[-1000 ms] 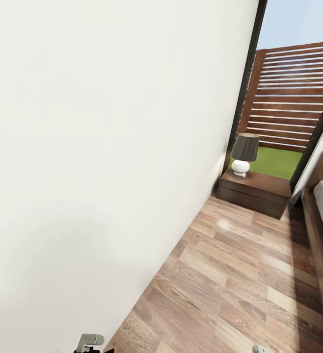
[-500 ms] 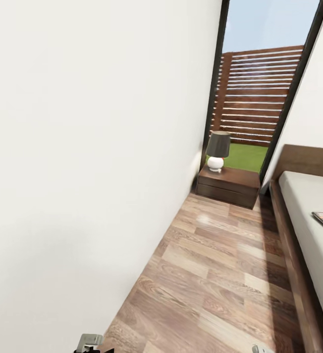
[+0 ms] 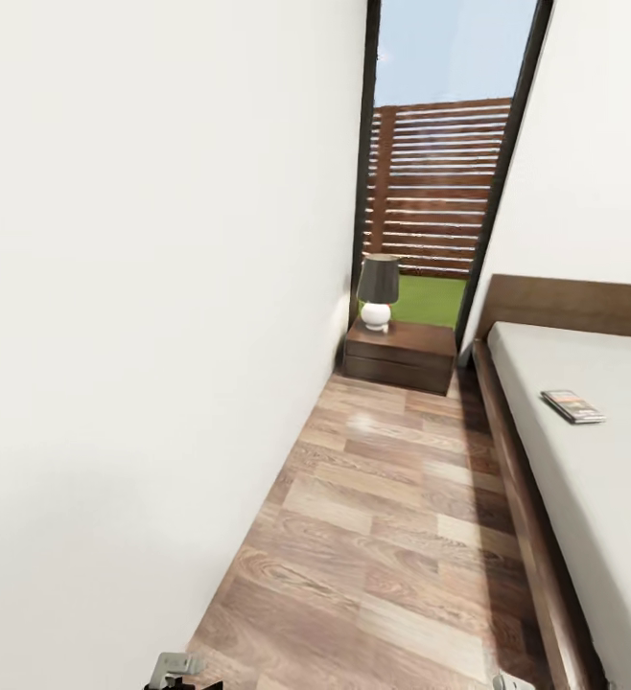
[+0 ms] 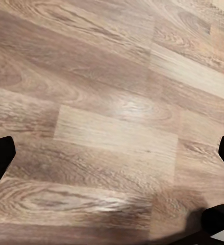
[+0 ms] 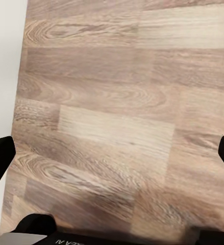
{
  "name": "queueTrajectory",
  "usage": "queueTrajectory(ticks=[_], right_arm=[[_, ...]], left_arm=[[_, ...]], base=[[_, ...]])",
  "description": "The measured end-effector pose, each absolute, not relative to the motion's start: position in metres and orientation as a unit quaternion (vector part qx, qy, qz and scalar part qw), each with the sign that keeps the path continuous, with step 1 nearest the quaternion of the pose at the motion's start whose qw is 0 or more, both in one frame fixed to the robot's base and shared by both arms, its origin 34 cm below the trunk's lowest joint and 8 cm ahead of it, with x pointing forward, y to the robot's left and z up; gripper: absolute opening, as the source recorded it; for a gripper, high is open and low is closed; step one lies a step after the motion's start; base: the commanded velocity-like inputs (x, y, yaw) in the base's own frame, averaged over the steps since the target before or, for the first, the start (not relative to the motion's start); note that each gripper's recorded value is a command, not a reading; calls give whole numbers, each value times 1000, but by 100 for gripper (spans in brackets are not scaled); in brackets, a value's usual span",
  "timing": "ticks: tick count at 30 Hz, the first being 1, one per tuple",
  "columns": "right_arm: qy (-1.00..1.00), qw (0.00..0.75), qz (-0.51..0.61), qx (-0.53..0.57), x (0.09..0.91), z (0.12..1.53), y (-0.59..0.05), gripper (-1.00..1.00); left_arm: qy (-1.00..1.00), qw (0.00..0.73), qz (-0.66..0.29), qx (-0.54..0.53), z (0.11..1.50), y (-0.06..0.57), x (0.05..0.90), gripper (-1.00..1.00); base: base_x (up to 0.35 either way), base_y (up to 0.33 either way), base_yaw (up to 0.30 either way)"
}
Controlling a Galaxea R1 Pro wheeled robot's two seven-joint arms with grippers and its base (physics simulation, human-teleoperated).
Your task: In the bedroom, move the book from the bed onto either nightstand, and place the two sandals side by side next to the bed.
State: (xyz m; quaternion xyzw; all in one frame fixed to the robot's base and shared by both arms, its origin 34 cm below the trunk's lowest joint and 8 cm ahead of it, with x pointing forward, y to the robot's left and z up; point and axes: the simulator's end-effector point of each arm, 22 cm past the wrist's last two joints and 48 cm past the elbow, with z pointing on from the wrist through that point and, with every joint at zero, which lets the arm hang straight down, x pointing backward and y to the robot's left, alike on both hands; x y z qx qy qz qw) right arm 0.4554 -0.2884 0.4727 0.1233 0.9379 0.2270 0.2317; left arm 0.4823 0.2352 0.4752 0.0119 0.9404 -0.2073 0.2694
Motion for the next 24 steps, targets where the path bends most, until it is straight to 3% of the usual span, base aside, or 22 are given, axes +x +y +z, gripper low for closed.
queueTrajectory(ticks=[13,24], right_arm=[[938,232,227,123,456,473,-289,100],[938,232,227,123,455,473,-288,100]], left_arm=[[940,269,-207,12,475,235,482,100],[940,269,-207,12,475,235,482,100]], base=[[5,0,-300],[114,0,-300]])
